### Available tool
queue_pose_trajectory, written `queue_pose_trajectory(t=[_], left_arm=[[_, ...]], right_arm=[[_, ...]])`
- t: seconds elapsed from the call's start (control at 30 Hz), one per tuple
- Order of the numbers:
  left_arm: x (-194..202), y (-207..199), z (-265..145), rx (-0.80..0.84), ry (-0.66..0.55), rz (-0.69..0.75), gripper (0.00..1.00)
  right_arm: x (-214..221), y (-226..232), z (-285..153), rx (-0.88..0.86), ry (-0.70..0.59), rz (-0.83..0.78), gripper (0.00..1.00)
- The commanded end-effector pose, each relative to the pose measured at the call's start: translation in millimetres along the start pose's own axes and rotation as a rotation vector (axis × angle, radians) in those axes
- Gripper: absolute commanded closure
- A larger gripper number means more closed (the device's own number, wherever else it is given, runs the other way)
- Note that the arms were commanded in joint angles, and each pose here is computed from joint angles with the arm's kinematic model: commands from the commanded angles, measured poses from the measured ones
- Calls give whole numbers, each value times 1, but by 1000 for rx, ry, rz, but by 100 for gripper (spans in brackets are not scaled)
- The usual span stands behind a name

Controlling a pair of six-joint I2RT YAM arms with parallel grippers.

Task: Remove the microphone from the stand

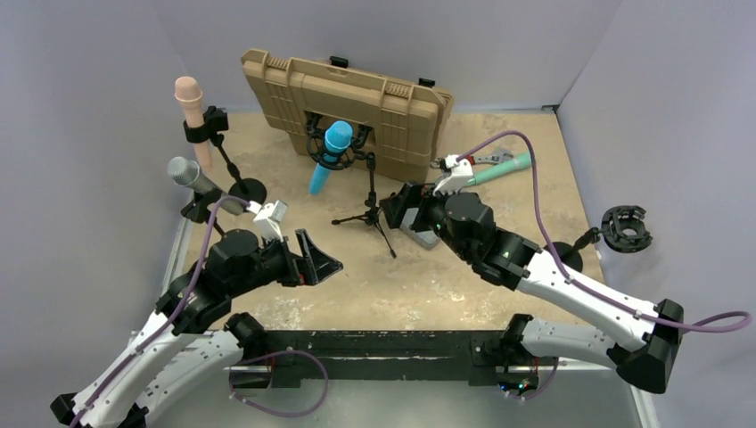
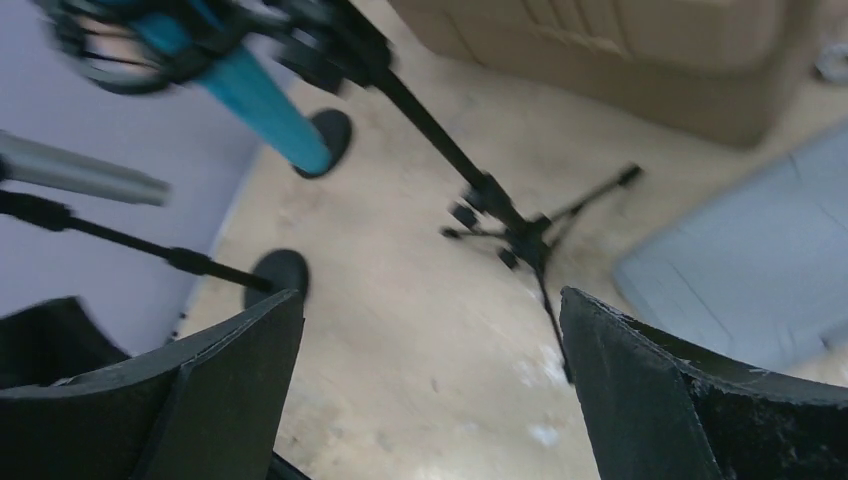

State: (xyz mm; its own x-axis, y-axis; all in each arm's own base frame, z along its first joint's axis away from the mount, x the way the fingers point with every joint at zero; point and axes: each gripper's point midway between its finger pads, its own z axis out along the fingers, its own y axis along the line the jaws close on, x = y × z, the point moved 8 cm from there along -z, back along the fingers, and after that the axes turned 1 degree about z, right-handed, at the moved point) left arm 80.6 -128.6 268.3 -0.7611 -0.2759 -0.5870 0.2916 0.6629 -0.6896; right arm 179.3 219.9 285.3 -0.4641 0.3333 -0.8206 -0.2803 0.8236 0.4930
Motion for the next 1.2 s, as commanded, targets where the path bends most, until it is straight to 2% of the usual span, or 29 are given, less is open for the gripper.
queue_pose_trajectory(t=[0.0,0.07,0.2,0.33,0.43,0.53,0.63,0.9,1.17], left_arm=[[-5,-5,6,23,-14,-35,0],[-5,-6,5,31,-19,-41,0],[-6,-9,2,44,-25,-48,0],[-6,-9,-2,55,-37,-43,0],[-7,-12,-7,63,-38,-40,0],[-8,-16,-14,71,-34,-31,0],[-13,-22,-26,93,-49,-3,0],[-36,-53,-61,255,-166,182,0],[-47,-86,-76,440,-150,215,0]], right_arm=[[-57,56,4,-283,-214,-74,2],[-60,63,17,-260,-210,-80,2],[-58,70,41,-252,-224,-202,8],[-56,67,60,-232,-293,-274,12],[-59,69,71,-208,-328,-313,19],[-58,62,84,-96,-331,-329,28],[-46,49,89,-54,-347,-336,31],[-20,31,106,-121,-486,-384,42],[-17,26,127,-166,-578,-349,43]])
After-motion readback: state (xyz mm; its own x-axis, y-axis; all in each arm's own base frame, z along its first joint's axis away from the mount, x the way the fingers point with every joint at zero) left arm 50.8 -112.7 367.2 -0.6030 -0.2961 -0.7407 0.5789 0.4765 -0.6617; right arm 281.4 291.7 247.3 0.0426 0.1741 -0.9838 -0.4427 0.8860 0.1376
